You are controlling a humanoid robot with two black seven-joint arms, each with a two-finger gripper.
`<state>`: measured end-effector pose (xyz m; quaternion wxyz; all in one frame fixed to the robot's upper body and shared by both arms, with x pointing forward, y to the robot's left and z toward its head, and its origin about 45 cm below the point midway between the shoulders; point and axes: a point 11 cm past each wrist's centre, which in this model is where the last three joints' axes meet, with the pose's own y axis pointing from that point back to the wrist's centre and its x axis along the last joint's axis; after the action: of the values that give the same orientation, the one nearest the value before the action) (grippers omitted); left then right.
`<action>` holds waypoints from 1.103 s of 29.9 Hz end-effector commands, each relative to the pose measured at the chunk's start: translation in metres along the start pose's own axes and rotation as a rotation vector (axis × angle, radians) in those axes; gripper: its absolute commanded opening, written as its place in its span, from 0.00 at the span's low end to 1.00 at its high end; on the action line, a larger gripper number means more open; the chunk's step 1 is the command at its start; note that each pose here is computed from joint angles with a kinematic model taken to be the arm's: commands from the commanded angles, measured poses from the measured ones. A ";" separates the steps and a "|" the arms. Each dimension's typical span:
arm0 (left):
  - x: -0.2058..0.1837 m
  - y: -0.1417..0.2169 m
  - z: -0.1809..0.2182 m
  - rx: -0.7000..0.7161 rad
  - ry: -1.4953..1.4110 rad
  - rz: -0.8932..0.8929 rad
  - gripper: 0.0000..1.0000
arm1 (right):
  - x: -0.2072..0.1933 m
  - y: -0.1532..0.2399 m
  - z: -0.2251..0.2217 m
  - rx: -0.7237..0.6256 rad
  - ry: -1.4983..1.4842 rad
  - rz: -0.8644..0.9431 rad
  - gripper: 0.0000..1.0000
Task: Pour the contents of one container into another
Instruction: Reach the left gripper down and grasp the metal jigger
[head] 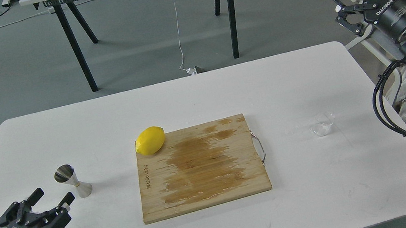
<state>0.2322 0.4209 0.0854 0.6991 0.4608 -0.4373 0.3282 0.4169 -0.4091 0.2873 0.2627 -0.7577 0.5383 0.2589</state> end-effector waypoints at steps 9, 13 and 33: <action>-0.026 -0.019 0.004 0.042 0.051 -0.007 0.98 | -0.001 0.001 -0.003 0.001 0.006 -0.001 0.99; -0.027 -0.032 0.004 0.045 0.046 -0.008 0.98 | -0.001 0.001 -0.003 0.001 0.007 -0.002 0.99; -0.018 -0.077 0.009 0.069 0.048 0.031 0.94 | -0.001 0.001 -0.004 0.002 0.009 -0.002 0.99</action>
<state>0.2843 0.3855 0.0441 0.6902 0.4680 -0.4164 0.3623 0.4158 -0.4115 0.2898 0.2609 -0.7586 0.5394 0.2560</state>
